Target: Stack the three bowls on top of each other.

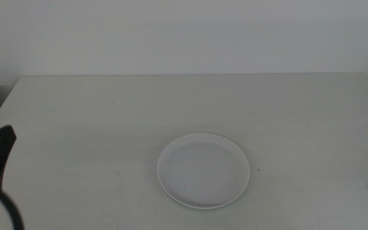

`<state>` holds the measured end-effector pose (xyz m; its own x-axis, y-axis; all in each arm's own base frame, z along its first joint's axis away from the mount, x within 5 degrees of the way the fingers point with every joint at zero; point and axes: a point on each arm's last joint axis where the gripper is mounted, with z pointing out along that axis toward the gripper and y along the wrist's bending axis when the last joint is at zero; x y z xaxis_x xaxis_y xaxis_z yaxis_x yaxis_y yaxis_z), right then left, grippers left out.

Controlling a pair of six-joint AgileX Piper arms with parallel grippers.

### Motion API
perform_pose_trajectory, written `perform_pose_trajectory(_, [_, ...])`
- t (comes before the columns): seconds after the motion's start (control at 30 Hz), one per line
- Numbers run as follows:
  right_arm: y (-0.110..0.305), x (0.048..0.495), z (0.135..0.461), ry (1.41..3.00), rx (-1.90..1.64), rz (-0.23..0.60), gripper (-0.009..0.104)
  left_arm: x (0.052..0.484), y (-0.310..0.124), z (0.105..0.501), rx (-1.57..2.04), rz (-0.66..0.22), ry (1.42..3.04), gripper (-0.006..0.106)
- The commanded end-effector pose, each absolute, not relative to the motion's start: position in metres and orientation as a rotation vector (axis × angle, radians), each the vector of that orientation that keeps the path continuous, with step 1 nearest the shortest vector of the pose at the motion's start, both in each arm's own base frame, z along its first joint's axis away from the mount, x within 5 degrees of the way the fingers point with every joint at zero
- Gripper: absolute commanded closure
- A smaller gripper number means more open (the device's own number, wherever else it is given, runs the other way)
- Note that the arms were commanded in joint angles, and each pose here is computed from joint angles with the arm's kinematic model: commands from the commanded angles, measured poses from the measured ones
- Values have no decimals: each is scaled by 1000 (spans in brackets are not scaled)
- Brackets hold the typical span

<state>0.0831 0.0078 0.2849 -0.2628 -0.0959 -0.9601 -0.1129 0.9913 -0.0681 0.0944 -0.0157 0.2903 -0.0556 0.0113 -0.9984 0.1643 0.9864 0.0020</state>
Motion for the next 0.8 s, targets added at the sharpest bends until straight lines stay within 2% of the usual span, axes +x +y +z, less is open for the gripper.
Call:
perform_pose_trajectory(0.0, [7,84,293,1759,-160,-8,53,89,-15,303,117,-147,1514,13])
perform_pose_trajectory(0.17, [6,75,281,1740,-160,-10,53,71,-12,280,115,-149,1483,13])
perform_pose_trajectory(0.53, [4,51,224,1695,-153,-6,53,60,-10,210,119,-147,1546,13])
perform_pose_trajectory(0.77, [4,51,189,1750,-159,-6,53,57,-8,197,91,-116,1592,13])
